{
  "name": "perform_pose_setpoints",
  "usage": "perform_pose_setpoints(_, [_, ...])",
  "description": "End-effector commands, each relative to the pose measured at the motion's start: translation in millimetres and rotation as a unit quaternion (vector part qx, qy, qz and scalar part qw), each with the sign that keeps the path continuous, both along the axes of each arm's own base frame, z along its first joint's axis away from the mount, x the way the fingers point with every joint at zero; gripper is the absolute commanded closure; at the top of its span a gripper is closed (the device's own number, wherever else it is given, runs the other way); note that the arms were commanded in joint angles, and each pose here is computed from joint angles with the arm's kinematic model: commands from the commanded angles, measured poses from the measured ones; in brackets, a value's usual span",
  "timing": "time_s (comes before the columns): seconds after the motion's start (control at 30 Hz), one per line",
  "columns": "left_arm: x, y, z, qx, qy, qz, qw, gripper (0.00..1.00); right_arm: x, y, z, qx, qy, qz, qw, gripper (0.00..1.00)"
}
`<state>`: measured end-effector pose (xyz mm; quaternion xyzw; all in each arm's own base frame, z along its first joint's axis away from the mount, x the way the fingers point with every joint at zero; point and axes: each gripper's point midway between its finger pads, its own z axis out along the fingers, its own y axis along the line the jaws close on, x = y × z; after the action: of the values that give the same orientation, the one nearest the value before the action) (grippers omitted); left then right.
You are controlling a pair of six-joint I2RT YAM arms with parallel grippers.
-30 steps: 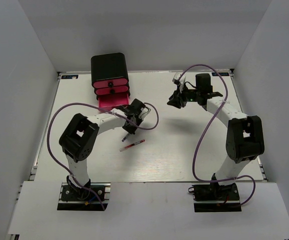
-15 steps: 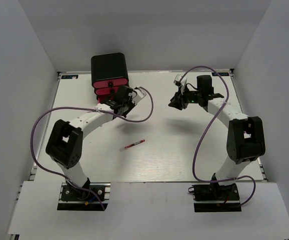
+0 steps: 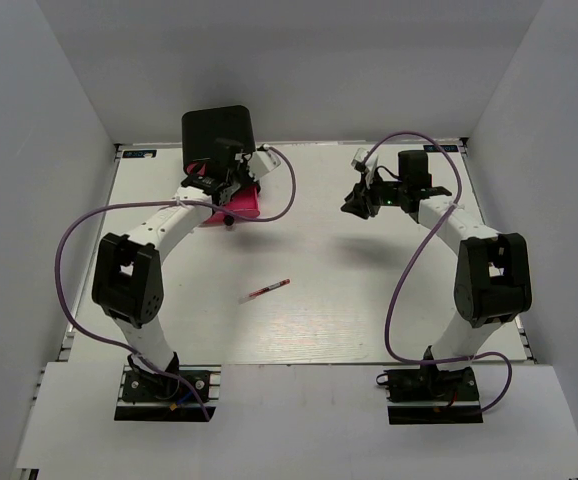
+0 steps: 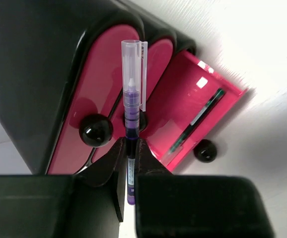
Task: Sort the stationery into containers
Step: Place the stationery into the container
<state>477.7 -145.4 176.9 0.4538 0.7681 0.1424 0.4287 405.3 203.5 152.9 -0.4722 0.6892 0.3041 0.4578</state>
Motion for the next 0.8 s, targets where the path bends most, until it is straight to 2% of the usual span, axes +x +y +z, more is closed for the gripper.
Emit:
perform_pose_setpoints(0.0, [4,4,5,0.014,-0.001,-0.033,0.999,1.0,-3,-5,13,0.002,-0.015,0.0,1.0,0.6])
perform_pose_setpoints(0.5, [-19,4,-43,0.002,0.082,-0.091,0.992,1.0,2,-12,6,0.0,-0.006,-0.009,1.0,0.58])
perform_pose_setpoints(0.63, [-5,10,-40,0.006,0.054,-0.074,0.996,1.0,3,-12,7,-0.001,-0.008,-0.01,1.0,0.58])
perform_pose_setpoints(0.77, [2,15,-53,0.019,0.056,-0.06,0.996,1.0,5,-14,9,0.0,-0.01,-0.013,1.0,0.58])
